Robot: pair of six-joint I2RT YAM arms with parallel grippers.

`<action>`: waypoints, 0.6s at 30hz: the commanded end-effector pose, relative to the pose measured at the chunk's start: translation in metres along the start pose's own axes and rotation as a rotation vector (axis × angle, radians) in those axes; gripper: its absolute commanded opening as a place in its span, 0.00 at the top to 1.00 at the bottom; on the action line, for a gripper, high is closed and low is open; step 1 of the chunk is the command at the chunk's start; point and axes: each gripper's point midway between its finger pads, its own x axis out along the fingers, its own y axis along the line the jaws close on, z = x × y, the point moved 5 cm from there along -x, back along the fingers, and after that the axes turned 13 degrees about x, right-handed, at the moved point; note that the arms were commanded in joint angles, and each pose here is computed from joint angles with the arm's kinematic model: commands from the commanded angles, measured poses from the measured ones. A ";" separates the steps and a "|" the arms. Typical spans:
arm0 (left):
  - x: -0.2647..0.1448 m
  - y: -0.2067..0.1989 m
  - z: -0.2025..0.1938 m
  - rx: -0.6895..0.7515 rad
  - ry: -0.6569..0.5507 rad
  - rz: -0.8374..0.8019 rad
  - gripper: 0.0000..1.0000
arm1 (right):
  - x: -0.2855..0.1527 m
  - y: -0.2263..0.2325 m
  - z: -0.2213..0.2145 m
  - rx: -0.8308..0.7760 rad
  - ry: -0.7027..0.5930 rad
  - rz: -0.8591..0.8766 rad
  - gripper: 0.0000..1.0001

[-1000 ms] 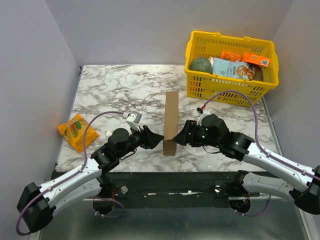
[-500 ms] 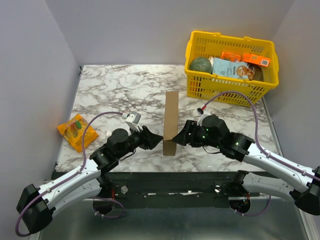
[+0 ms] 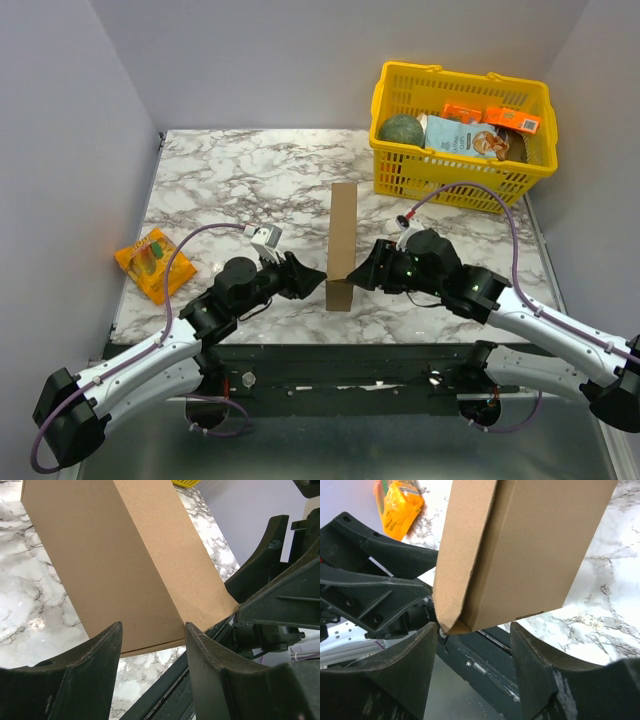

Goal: Fold the paper box

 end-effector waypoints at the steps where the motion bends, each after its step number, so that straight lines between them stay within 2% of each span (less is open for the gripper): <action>1: -0.003 0.011 -0.014 0.003 0.053 0.054 0.39 | 0.004 -0.013 -0.001 0.021 -0.007 -0.033 0.34; 10: -0.004 0.012 -0.015 0.000 0.049 0.057 0.39 | 0.010 -0.029 -0.008 0.064 0.010 -0.070 0.39; 18: -0.006 0.008 -0.007 0.002 0.026 0.045 0.39 | 0.012 -0.054 -0.022 0.141 0.058 -0.114 0.52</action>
